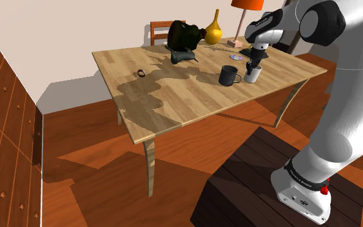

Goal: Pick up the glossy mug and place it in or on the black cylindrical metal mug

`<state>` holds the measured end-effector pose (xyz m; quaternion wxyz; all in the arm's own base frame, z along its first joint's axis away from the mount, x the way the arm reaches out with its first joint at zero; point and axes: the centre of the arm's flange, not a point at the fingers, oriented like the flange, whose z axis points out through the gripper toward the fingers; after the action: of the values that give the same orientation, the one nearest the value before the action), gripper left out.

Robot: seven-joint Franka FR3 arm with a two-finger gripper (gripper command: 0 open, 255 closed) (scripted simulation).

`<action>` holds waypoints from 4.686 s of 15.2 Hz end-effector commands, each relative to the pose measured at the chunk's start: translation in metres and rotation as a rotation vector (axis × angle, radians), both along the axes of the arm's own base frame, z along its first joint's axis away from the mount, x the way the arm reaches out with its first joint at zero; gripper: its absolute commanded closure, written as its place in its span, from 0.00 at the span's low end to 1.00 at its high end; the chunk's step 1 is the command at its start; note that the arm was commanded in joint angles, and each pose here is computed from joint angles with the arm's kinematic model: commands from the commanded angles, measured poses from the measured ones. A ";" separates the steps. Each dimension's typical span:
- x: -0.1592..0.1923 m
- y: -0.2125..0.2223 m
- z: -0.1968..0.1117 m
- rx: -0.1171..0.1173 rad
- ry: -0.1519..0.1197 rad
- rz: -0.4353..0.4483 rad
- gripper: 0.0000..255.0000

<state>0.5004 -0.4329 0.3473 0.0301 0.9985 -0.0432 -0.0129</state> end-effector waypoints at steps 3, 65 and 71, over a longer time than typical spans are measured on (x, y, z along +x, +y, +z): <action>0.000 0.000 0.000 0.000 0.000 0.000 1.00; 0.082 0.167 0.136 0.000 0.000 0.000 1.00; 0.082 0.167 0.104 0.000 0.000 0.000 1.00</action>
<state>0.5818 -0.2656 0.4574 0.0300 0.9985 -0.0432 -0.0132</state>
